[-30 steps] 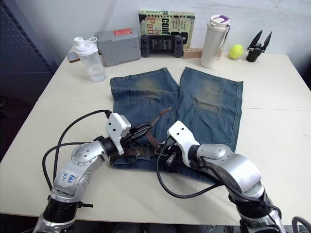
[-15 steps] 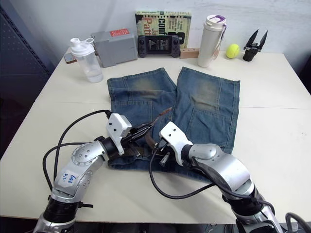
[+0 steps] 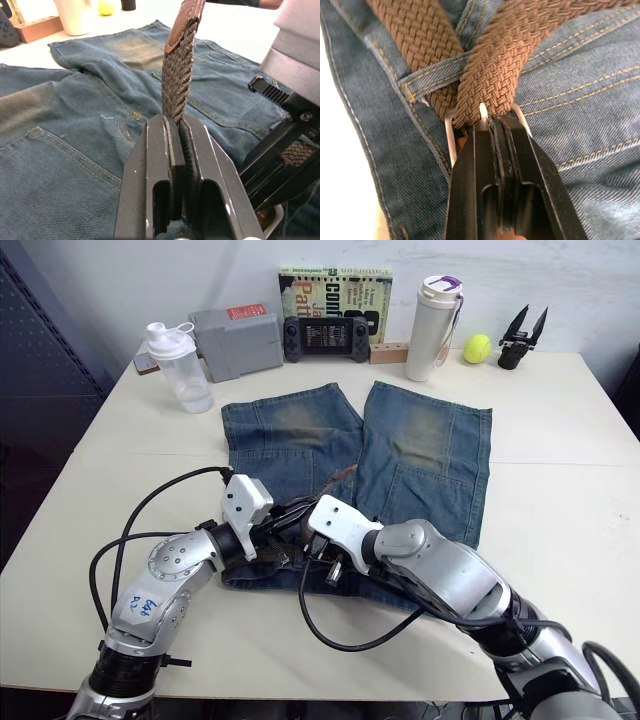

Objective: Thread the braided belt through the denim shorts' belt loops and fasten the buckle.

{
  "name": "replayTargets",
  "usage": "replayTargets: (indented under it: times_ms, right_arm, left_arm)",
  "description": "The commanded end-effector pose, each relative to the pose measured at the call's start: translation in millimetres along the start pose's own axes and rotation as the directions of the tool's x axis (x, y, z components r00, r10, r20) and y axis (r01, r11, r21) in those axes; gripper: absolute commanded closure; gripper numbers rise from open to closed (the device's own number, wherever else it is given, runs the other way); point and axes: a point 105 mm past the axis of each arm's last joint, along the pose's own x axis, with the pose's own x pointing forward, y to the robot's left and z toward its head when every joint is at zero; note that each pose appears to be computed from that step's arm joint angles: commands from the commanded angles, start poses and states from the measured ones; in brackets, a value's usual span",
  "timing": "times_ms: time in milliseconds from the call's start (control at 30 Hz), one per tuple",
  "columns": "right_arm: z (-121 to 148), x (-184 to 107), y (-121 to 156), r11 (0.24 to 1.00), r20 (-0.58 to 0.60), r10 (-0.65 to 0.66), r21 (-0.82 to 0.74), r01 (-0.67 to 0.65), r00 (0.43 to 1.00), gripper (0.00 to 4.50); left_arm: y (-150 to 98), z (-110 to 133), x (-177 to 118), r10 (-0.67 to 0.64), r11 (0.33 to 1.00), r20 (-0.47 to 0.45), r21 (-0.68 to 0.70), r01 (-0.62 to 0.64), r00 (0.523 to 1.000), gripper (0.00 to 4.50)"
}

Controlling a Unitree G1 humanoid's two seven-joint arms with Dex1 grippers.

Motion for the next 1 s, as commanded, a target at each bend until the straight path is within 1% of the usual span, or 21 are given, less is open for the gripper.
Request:
replayTargets:
  times_ms: [33, 100, 233, 467, 667, 833, 1000]
  right_arm:
    - [-63.1, 21.2, 30.7, 0.986, -0.276, 0.161, 0.084, -0.143, 0.948, 4.49]
    - [-63.6, 23.0, 29.7, 0.988, -0.291, 0.154, 0.063, -0.142, 0.944, 4.49]
    - [-61.1, 31.4, 49.7, 0.973, -0.313, 0.219, 0.001, -0.230, 0.924, 4.49]
    - [-66.1, 37.8, 48.2, 0.969, -0.351, 0.217, -0.036, -0.244, 0.911, 4.49]
    - [-71.3, 41.6, 55.3, 0.943, -0.373, 0.251, -0.114, -0.313, 0.893, 4.49]
    - [-74.0, 43.5, 60.4, 0.917, -0.384, 0.291, -0.150, -0.370, 0.876, 4.49]
    - [-74.9, 44.7, 64.3, 0.906, -0.378, 0.325, -0.138, -0.400, 0.867, 4.49]
  left_arm:
    - [8.9, 18.1, -1.5, 0.007, 0.999, 0.056, 0.041, -0.009, 0.998, 4.50]
    - [10.8, 19.7, -1.3, 0.006, 0.999, 0.059, 0.043, -0.008, 0.998, 4.50]
    - [16.5, 25.1, 1.2, -0.008, 0.998, 0.069, 0.057, 0.004, 0.998, 4.50]
    - [16.6, 43.4, 6.7, -0.102, 0.991, 0.100, 0.100, 0.092, 0.990, 4.50]
    - [14.8, 63.1, 16.3, -0.278, 0.953, 0.113, 0.154, 0.259, 0.954, 4.50]
    - [17.9, 70.5, 25.8, -0.370, 0.915, 0.097, 0.211, 0.344, 0.924, 4.50]
    - [14.9, 84.6, 43.3, -0.434, 0.882, 0.124, 0.260, 0.393, 0.892, 4.50]
